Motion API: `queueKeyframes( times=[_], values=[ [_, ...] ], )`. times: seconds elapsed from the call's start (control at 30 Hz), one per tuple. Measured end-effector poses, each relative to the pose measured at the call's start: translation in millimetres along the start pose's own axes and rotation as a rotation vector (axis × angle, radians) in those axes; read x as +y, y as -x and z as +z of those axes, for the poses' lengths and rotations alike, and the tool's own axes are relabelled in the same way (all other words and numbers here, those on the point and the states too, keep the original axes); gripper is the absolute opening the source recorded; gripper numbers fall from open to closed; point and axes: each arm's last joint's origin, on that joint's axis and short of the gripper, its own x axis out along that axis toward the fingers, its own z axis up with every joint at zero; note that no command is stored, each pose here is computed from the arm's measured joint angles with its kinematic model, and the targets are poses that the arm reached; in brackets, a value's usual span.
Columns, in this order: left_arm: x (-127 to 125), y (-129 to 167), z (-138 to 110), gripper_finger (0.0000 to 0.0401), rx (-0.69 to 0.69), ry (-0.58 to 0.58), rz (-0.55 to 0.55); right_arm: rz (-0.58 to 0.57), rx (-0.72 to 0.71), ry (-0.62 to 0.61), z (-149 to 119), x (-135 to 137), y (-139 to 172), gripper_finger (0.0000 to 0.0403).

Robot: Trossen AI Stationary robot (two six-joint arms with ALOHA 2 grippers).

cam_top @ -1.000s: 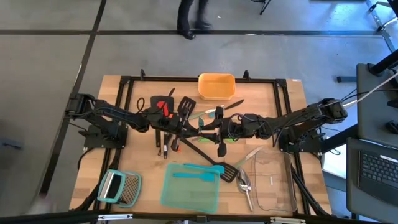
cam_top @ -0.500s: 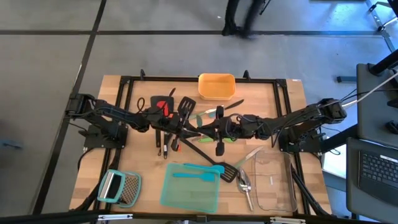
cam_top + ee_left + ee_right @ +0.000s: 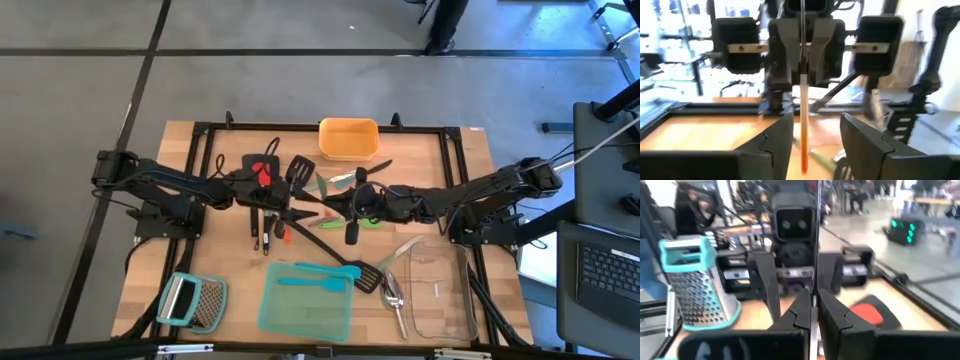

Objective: Pick & Place Kitchen Items
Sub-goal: Put the orange table knife into the transparent bin

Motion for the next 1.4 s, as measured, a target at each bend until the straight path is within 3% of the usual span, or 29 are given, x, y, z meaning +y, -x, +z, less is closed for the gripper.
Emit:
queueKeyframes(
  times=[0.2,0.33,0.53,0.8,1.4],
  values=[
    [4,18,4,0.0173,0.127,-0.022,0.199,-0.052,0.096,-0.059,4,-1,3,0.0013],
    [4,28,7,0.017,0.166,-0.026,0.275,-0.084,0.171,-0.125,1,-3,5,0.0013],
    [3,35,14,0.0169,0.149,-0.004,0.275,-0.187,0.329,-0.303,-7,-10,23,0.0013],
    [3,37,12,0.0169,0.183,-0.003,0.274,-0.34,0.494,-0.48,-6,-13,71,0.0013],
    [3,37,12,0.0169,0.186,-0.038,0.275,-0.442,0.733,-0.924,-12,16,158,0.0013]
  ],
)
